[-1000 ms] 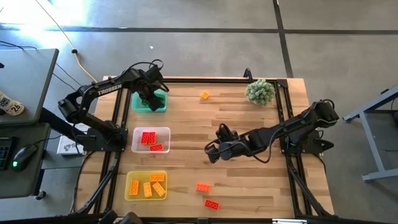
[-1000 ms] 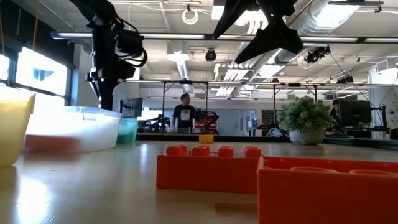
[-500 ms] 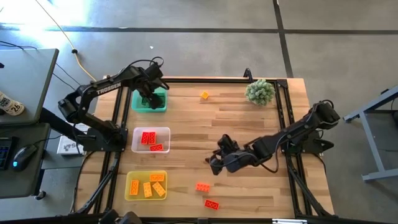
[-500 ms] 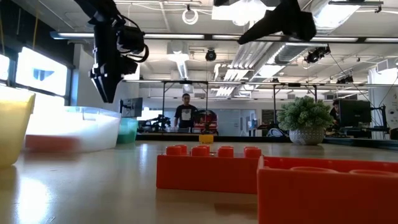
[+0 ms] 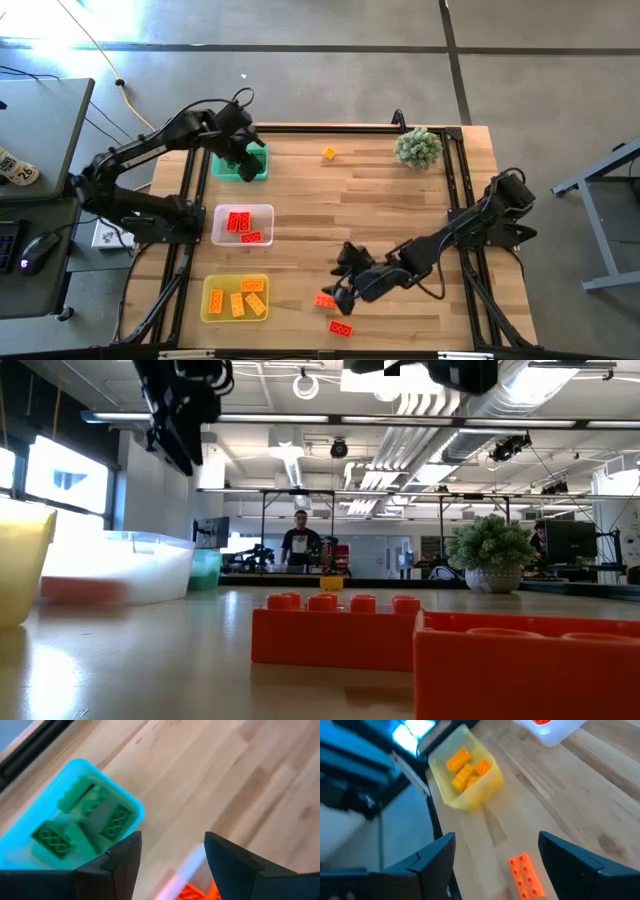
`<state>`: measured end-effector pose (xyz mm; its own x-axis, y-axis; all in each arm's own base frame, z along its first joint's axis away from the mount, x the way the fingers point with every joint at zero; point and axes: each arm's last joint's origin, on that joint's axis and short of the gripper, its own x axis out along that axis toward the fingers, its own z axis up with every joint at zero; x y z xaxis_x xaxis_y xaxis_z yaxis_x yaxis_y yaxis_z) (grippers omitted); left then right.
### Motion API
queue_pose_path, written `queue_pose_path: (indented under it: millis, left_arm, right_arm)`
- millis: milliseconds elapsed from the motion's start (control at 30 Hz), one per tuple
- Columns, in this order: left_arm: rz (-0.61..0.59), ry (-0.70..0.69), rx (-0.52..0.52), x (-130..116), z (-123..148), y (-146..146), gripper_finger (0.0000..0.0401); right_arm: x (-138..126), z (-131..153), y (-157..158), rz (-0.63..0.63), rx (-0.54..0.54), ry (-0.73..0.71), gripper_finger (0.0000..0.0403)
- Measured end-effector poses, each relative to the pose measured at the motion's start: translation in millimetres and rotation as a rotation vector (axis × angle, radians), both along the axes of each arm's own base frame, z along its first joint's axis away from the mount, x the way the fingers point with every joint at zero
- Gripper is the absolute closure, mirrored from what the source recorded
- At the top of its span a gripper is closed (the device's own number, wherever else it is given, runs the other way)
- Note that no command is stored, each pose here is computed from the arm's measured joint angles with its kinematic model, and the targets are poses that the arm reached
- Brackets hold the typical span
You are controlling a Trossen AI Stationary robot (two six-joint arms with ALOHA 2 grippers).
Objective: Sort & place blocks by color
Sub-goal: Put the orange game piece into the white bin
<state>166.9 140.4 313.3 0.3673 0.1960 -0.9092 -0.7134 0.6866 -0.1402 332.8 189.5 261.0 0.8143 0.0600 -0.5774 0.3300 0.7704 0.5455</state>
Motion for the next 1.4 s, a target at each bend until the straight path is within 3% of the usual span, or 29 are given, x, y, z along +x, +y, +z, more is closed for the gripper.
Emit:
queue_pose_path:
  millis: [367,633,1033,1267,1400]
  left_arm:
    - [0.037,-0.179,-0.038,-7,28,-53,0.0199]
    - [-0.033,-0.214,-0.192,-8,31,-79,0.0198]
    - [-0.089,-0.201,-0.249,-1,31,-102,0.0197]
    - [-0.106,-0.197,-0.253,0,31,-108,0.0198]
    - [-0.108,-0.197,-0.253,0,31,-108,0.0199]
  right_arm:
    - [20,-14,34,0.205,-0.303,0.253,0.0133]
    - [30,-47,45,0.344,-0.432,0.319,0.0133]
    - [47,-100,56,0.398,-0.48,0.347,0.0133]
    - [49,-123,58,0.391,-0.437,0.409,0.0134]
    - [50,-129,56,0.342,-0.376,0.432,0.016]
